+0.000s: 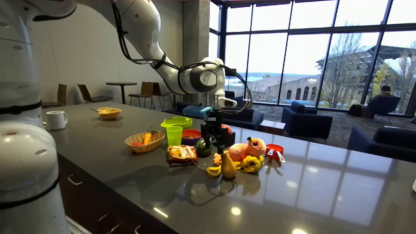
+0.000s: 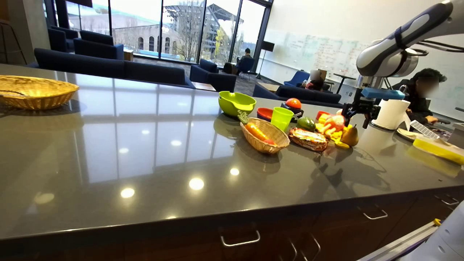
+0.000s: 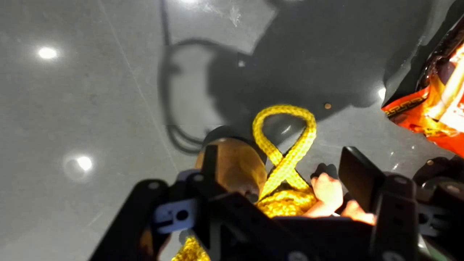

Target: Move the pear to the left, then push them backwards

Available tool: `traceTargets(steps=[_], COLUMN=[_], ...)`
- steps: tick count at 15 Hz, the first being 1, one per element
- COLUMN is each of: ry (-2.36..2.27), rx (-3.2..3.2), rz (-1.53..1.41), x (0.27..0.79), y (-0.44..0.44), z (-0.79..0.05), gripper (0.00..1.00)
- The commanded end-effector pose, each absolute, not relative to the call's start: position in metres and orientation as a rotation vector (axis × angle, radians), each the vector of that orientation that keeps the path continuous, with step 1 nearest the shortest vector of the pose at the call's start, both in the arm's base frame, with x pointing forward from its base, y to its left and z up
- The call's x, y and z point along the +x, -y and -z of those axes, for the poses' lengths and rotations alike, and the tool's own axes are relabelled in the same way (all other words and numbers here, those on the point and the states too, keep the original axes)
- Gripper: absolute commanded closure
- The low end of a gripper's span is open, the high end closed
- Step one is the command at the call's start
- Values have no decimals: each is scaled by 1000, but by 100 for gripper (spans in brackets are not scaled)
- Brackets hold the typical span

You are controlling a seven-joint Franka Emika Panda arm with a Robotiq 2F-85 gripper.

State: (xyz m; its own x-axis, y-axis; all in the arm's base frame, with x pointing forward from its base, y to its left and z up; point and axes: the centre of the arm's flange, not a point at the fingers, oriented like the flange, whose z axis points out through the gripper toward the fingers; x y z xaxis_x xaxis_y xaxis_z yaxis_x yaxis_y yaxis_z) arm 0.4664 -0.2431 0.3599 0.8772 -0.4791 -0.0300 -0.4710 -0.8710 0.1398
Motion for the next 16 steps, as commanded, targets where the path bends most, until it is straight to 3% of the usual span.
traceTargets(steps=[1, 8, 15, 16], ry=[763, 792, 800, 800], rx=[2886, 2868, 2865, 2864], rz=[80, 83, 81, 85], x=[470, 469, 469, 469], y=[251, 259, 261, 261], z=[-359, -358, -362, -362], gripper=[47, 99, 100, 79])
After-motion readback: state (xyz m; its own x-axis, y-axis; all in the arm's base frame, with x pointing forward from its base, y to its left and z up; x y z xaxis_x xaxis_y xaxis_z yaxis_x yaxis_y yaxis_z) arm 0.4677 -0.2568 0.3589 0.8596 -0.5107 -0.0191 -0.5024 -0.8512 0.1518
